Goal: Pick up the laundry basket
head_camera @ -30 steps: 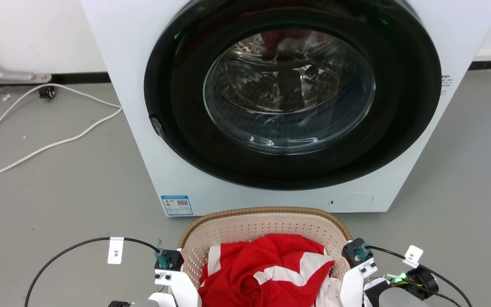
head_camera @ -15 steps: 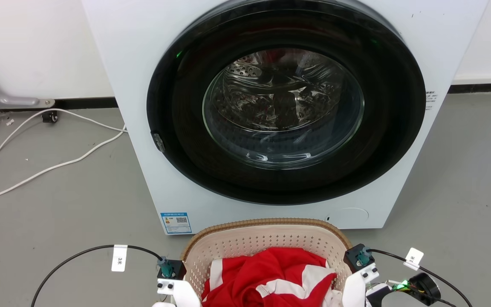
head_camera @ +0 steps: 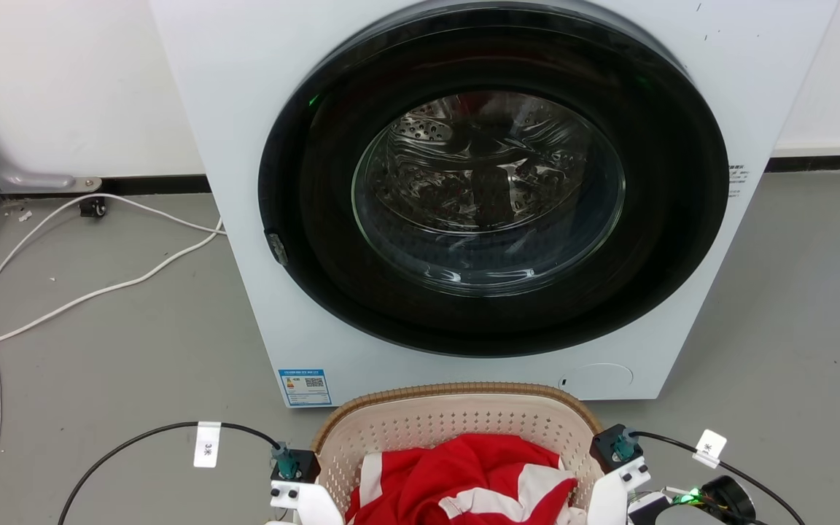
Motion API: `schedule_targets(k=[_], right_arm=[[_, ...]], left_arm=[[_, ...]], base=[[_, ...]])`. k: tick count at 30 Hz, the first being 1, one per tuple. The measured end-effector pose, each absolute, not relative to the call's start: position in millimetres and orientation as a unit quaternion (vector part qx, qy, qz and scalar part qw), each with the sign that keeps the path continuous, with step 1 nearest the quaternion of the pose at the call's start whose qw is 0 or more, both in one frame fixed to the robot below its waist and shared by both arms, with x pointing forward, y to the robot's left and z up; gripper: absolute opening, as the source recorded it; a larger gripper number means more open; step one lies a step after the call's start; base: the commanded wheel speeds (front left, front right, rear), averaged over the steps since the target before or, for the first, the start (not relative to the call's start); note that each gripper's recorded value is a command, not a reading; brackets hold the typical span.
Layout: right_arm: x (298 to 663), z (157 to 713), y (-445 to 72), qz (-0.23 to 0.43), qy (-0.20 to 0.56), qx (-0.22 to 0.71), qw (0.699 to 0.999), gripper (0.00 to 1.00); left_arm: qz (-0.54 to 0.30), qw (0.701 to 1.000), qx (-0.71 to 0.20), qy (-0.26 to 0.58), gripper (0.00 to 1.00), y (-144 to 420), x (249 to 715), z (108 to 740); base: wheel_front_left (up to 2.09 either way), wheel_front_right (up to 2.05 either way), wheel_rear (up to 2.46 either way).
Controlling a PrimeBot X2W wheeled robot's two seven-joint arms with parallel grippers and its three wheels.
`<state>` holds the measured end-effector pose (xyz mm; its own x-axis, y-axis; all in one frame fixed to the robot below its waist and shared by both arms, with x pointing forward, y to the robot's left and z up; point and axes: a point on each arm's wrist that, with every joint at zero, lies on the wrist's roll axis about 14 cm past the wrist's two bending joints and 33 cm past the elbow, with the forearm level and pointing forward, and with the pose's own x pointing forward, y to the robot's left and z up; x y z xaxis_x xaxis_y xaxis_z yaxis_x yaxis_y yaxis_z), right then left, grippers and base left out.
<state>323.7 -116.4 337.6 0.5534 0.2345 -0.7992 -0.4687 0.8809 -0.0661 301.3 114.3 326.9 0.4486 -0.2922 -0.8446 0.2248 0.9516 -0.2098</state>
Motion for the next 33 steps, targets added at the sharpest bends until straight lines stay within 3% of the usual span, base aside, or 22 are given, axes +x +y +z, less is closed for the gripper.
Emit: schedule_targets(k=[33], right_arm=[[321.2,334.9,-117.1,0.205,0.431,-0.128,0.870,0.00]], left_arm=[[-0.152,0.850,-0.039,0.503,0.00,114.3,301.6,326.3]], base=[[0.00,0.00,0.00]])
